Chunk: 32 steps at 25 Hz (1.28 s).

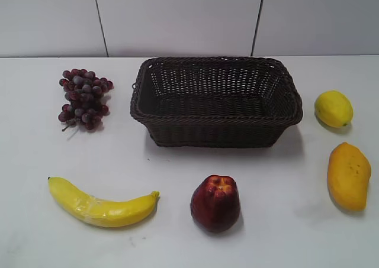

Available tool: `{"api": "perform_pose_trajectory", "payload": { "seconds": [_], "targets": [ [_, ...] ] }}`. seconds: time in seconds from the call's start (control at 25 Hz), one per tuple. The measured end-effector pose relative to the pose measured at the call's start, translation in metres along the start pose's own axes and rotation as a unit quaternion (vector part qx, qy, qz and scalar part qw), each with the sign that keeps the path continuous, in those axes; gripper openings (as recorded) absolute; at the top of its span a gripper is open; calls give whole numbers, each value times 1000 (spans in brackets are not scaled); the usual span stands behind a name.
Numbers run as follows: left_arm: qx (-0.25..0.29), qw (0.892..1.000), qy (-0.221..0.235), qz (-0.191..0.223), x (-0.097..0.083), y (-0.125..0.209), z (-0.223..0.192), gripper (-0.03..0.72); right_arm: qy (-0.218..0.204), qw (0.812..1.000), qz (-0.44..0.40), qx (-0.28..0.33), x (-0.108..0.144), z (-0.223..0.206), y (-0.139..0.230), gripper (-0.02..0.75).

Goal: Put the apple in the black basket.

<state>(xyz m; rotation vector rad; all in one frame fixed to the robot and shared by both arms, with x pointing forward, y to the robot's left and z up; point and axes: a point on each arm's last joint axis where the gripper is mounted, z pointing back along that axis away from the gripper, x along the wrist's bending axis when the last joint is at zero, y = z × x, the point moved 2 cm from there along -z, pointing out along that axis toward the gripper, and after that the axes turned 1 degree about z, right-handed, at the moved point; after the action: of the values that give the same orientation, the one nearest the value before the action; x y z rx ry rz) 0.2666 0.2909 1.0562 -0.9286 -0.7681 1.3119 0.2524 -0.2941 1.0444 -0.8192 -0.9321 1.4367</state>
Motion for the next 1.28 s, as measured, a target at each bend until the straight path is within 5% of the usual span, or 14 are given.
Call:
{"api": "perform_pose_trajectory", "payload": {
  "seconds": [0.2, 0.68, 0.96, 1.28],
  "targets": [
    [37, 999, 4, 1, 2, -34, -29, 577, 0, 1000, 0, 0, 0, 0, 0, 435],
    [100, 992, 35, -73, -5, -137, -117, 577, 0, 1000, 0, 0, 0, 0, 0, 435],
    [133, 977, 102, -130, -46, -171, -173, 577, 0, 1000, 0, 0, 0, 0, 0, 435],
    [188, 940, 190, -211, -112, -186, -212, 553, 0, 1000, 0, 0, 0, 0, 0, 435]
  ]
}}
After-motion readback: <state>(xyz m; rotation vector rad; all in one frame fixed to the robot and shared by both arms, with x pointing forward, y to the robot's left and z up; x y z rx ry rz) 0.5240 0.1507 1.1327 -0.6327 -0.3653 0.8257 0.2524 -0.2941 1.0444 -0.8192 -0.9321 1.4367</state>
